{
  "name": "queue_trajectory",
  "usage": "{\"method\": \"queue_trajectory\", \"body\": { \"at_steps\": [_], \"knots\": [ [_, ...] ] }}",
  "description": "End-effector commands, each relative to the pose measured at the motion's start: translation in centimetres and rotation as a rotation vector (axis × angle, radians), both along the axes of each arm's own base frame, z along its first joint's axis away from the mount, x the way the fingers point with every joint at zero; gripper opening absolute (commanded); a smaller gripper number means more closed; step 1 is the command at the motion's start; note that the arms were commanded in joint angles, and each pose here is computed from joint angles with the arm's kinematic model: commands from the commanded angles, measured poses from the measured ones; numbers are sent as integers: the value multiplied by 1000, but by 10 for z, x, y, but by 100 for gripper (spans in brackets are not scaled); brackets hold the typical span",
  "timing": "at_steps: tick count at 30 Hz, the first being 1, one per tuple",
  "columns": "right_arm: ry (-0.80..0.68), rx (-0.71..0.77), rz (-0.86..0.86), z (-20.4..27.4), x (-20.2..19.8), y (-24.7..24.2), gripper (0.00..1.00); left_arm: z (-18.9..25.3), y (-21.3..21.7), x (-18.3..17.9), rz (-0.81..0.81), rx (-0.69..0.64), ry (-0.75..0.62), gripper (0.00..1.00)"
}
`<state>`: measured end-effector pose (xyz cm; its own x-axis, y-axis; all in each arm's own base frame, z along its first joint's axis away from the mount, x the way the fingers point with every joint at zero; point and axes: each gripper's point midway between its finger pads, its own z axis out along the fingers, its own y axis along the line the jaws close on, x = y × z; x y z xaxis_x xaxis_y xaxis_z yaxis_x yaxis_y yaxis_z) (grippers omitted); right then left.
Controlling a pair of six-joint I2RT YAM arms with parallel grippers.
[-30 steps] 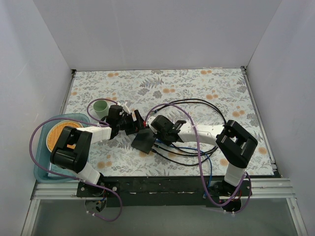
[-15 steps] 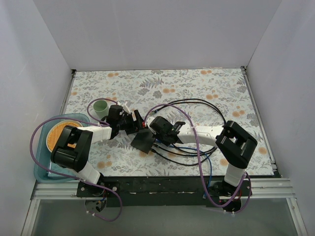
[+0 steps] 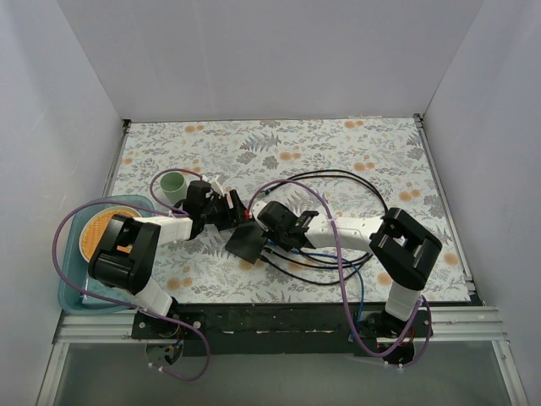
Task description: Insert the plug into the switch port
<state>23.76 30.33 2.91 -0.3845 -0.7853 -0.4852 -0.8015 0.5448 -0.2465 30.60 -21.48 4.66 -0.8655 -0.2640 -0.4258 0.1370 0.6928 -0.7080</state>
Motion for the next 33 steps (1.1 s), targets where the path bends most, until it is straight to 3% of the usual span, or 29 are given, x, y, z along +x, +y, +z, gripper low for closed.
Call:
{"method": "queue_trajectory", "body": {
  "at_steps": [1,15,33],
  "knots": [
    [-134,266,15,41,22,60,1,15,-33,-30,-168,-111,48,63],
    [-193,394,62,64,29,84,1,16,-53,-51,-270,-116,102,61],
    [-167,399,99,66,32,102,1,43,-77,-73,-344,-119,86,59]
  ]
}}
